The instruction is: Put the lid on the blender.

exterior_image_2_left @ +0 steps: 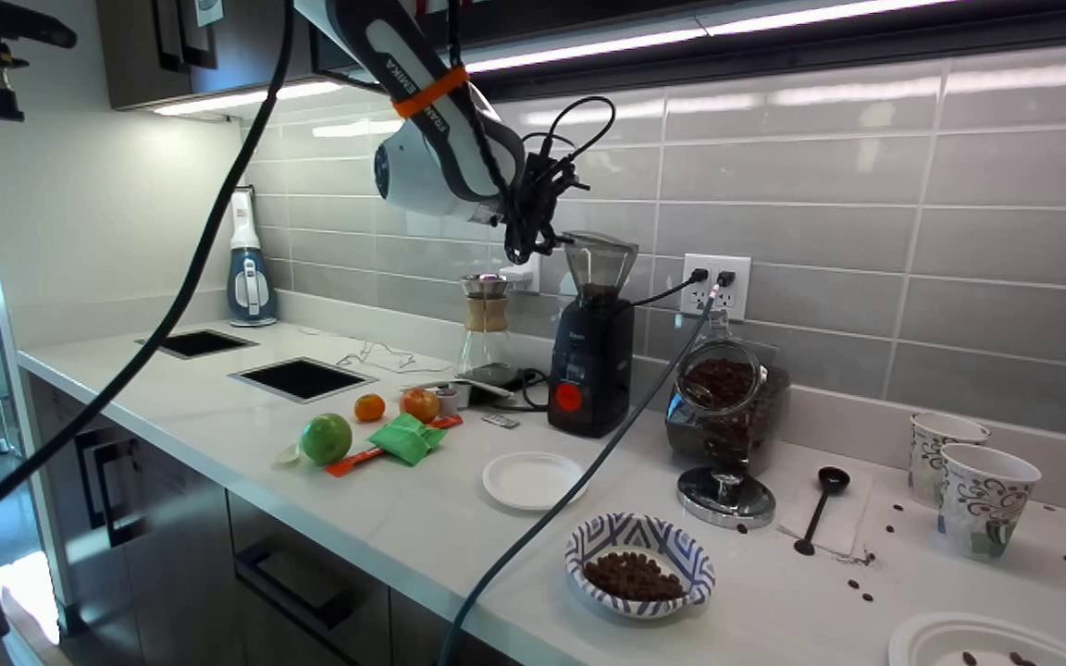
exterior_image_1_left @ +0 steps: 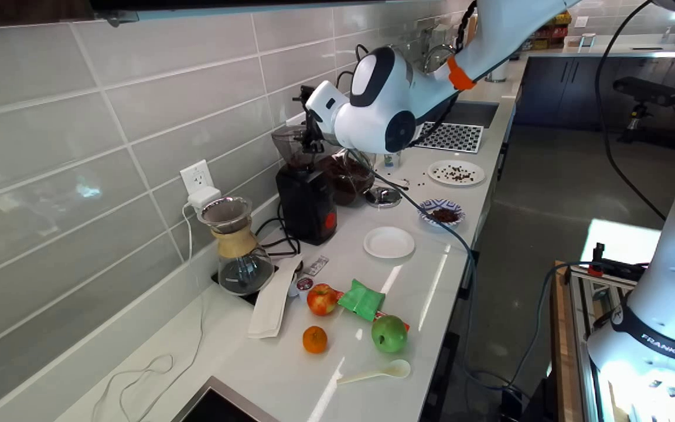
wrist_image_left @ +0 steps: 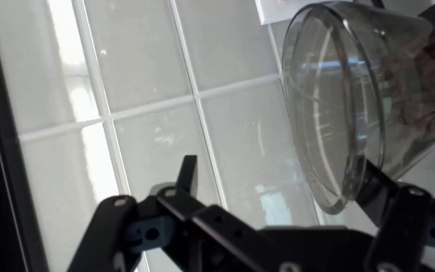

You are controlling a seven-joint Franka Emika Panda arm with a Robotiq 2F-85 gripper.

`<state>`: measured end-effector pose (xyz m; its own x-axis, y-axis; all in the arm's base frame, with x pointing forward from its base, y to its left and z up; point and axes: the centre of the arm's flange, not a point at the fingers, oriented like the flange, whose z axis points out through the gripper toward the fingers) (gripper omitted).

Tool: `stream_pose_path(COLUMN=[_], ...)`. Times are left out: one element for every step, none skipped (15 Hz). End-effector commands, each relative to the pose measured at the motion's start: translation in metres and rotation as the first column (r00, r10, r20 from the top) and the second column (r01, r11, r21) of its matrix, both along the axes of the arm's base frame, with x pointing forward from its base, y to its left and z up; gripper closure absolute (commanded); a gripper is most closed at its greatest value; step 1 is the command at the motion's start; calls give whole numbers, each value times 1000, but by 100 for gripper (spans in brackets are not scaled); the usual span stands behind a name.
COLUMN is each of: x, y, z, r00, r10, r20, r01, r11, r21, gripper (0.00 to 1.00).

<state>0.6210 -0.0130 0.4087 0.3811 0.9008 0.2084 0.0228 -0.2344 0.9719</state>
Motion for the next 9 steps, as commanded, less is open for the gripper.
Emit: stream_pose_path(x=[-2,-2,-2,-2,-2,-1,-1,-1,-1], y=[9,10,11,12,13,14,15,17,19], z=[1,2,2,2,3,4,5,6,7], r00=[999,998,998,997,996,996,994,993,992], r10=[37,43,45,51,49,53,65,73,79], r20=[-32,-39,-47,-55,-68,-76,-86,-93,-99], r01=[-33,-38,-39,-43,-38,-39,-47,-52,-56], r11=[994,992,991,989,988,985,980,977,975], r21=[100,117,128,143,153,171,192,205,217], gripper=[0,0,0,0,0,0,0,0,0])
